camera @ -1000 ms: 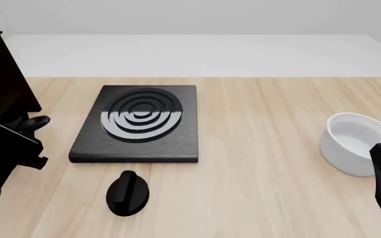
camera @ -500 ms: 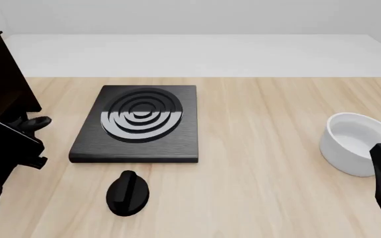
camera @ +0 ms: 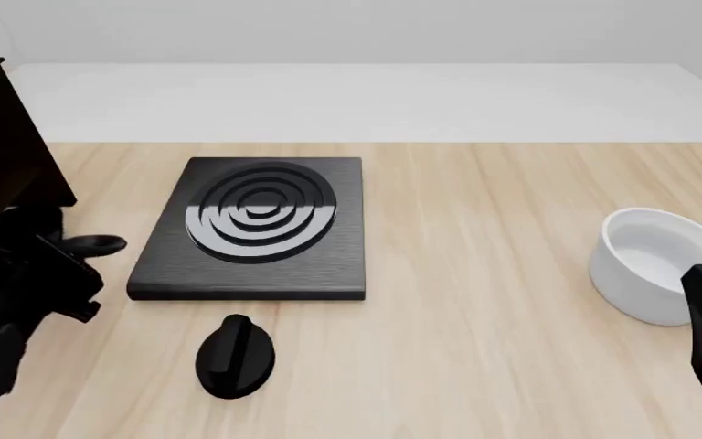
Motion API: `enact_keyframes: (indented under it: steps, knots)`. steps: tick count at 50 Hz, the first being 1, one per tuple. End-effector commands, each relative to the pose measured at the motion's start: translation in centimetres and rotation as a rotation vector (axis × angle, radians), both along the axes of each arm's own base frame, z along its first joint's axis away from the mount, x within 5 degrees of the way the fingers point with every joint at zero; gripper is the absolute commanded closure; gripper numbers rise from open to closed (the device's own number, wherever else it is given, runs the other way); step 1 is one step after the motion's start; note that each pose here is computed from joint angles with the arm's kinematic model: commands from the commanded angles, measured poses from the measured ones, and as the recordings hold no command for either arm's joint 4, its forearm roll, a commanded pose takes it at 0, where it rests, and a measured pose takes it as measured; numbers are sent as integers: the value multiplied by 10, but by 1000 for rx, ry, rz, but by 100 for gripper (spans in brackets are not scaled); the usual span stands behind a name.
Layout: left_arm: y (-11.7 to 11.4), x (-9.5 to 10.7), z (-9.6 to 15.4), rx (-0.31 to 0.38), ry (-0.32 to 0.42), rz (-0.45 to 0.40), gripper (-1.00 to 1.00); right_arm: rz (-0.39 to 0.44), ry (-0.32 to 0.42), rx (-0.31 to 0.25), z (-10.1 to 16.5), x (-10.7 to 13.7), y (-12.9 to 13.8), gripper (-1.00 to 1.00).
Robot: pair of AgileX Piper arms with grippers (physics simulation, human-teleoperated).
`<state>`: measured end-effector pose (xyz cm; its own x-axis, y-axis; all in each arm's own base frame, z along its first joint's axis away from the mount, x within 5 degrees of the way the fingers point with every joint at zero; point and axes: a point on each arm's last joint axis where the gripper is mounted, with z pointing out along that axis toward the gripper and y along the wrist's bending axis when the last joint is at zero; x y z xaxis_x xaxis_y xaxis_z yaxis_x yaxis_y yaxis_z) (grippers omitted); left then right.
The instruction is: Put the frying pan under the cabinet shelf.
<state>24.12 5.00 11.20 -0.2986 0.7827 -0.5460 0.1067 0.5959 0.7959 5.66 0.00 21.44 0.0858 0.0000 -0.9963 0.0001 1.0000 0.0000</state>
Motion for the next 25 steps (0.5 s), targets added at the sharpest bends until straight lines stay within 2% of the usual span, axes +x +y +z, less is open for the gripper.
enact_keyframes:
  steps: [1,8,15,25]
  knots:
    - [18,-1,-27,-8,96,84,100,0,0,0,0,0,0,-100]
    - [29,2,-43,-13,141,119,100,0,0,0,0,0,0,-100]
    - [21,2,-66,-8,225,78,100,0,0,0,0,0,0,-100]
    - [14,-6,-75,-28,275,65,100,0,0,0,0,0,0,-100]
